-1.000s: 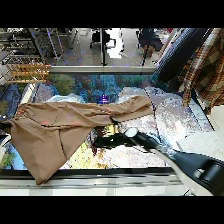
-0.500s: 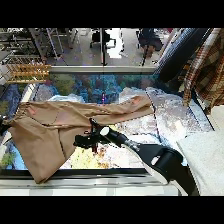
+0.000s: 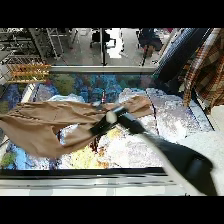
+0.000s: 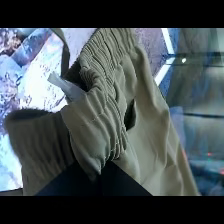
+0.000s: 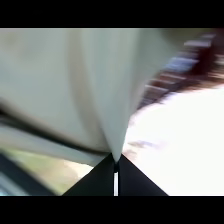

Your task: Fold the clothes and pants, and hang the long-sleeved shirts on hangers.

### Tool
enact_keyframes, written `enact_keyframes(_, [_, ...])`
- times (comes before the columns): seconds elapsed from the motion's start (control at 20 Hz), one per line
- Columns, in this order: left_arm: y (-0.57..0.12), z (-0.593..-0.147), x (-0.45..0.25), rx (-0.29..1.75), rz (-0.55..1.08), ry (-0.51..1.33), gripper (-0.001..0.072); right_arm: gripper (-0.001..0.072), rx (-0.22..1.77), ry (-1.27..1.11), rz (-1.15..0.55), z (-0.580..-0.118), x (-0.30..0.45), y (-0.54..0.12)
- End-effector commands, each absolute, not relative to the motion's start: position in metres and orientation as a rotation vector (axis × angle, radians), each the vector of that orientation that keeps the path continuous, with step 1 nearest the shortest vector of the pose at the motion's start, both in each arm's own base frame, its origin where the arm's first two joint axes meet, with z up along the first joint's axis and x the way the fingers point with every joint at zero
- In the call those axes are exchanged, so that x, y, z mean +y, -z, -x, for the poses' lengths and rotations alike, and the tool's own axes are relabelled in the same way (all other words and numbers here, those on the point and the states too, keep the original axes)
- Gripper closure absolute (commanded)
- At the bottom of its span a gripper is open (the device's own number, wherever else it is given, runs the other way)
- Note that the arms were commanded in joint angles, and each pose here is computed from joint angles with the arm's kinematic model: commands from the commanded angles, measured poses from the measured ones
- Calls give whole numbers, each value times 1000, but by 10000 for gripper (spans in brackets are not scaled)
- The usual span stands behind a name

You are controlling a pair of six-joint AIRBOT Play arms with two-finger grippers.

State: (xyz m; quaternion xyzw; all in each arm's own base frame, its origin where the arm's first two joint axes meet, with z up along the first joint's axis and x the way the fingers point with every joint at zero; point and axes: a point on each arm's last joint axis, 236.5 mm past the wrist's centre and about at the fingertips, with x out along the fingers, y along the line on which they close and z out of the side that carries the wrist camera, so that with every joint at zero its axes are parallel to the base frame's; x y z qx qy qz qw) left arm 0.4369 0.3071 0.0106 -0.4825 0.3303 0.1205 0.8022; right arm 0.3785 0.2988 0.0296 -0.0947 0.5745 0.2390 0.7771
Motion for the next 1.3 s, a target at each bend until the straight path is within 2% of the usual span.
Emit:
enact_keyframes(0.0, [3, -415, 287, 891, 878, -221, 688, 692, 920, -86, 340, -408, 127, -180])
enact_keyframes(0.1, [27, -405, 251, 1052, 822, -165, 677, 691, 723, -162, 150, -440, 133, -220])
enact_keyframes(0.15, [34, -400, 231, 1124, 810, -121, 573, 691, 716, -177, 72, -449, 130, -220])
enact_keyframes(0.2, [37, -395, 214, 1184, 804, -79, 359, 691, 755, -177, 16, -450, 124, -211])
enact_keyframes(0.25, [38, -388, 202, 1235, 800, -43, 223, 689, 820, -183, -28, -444, 120, -198])
enact_keyframes(0.3, [37, -381, 191, 1279, 808, -11, 220, 629, 899, -201, -23, -431, 118, -183])
enact_keyframes(0.35, [36, -373, 184, 1317, 826, 8, 220, 527, 981, -211, -8, -415, 117, -169])
enact_keyframes(0.4, [36, -367, 181, 1345, 843, 8, 220, 471, 1060, -209, 11, -397, 115, -153])
enact_keyframes(0.55, [30, -358, 173, 1380, 892, 20, 218, 456, 1121, -178, 21, -368, 101, -121])
enact_keyframes(0.65, [25, -354, 160, 1403, 912, 50, 195, 312, 1095, -129, -37, -359, 86, -103])
enact_keyframes(0.75, [28, -345, 145, 1416, 924, 55, 196, 301, 1065, -69, -111, -356, 64, -83])
enact_keyframes(0.8, [32, -339, 139, 1408, 933, 37, 196, 260, 1056, -34, -174, -357, 52, -70])
enact_keyframes(0.9, [34, -331, 123, 1351, 972, 6, 194, 246, 1035, 23, -349, -365, 30, -44])
enact_keyframes(1.0, [28, -324, 100, 1276, 1019, 1, 126, 246, 960, 42, -539, -380, 15, -31])
enact_keyframes(1.1, [33, -314, 81, 1224, 1027, -37, 105, 246, 897, 24, -671, -393, 7, -32])
enact_keyframes(1.25, [53, -290, 48, 1237, 1053, -91, 59, 246, 870, 10, -736, -404, 3, -30])
